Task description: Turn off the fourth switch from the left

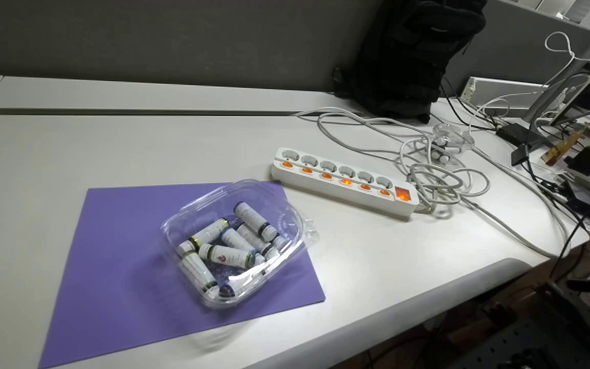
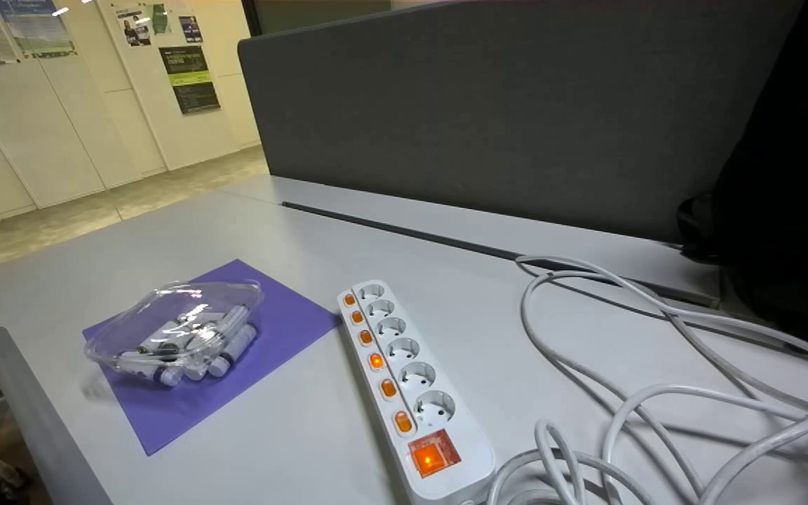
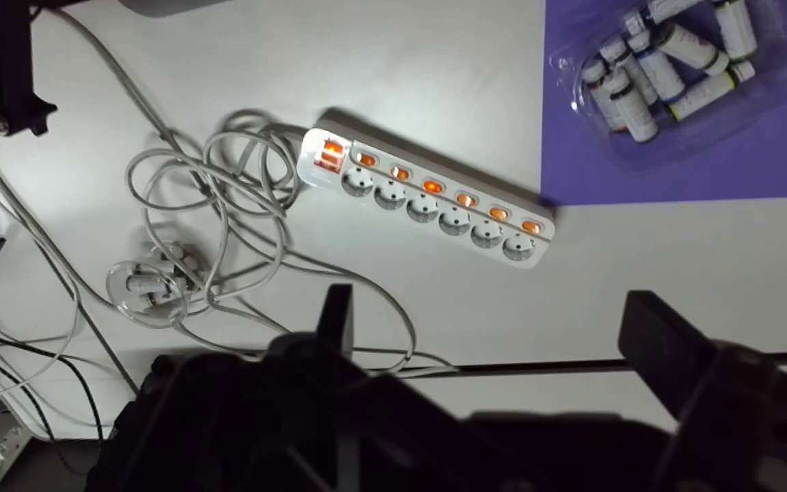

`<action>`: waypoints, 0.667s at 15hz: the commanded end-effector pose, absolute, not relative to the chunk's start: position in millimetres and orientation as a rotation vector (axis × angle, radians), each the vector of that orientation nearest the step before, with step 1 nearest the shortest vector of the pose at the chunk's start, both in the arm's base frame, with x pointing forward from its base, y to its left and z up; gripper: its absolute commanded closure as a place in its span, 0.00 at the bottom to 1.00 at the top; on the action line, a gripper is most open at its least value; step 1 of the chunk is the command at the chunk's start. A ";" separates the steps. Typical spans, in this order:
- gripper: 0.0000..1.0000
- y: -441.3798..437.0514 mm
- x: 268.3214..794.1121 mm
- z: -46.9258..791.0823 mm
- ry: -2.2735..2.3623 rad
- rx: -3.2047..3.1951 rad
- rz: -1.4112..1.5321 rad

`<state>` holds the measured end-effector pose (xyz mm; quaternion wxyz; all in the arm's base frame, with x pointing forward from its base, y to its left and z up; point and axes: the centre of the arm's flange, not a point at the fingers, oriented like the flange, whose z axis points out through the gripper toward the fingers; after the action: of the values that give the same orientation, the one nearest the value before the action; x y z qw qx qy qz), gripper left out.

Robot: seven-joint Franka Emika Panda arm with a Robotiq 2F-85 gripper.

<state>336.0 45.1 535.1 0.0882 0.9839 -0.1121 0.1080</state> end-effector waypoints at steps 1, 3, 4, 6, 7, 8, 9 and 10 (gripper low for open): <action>0.00 34.3 361.7 514.0 -0.465 2.933 0.468; 0.00 11.0 384.9 489.1 -0.574 2.924 0.478; 0.00 -5.1 396.6 472.8 -0.637 2.915 0.459; 0.00 -32.6 412.6 443.6 -0.735 2.903 0.428; 0.00 -44.1 419.0 431.0 -0.771 2.899 0.409; 0.00 -55.1 425.7 418.1 -0.795 2.890 0.393; 0.00 -63.5 431.5 406.6 -0.815 2.883 0.378; 0.00 -70.1 437.0 394.0 -0.818 2.878 0.357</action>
<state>407.2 -54.6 420.8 0.0567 0.9596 -0.2427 0.1302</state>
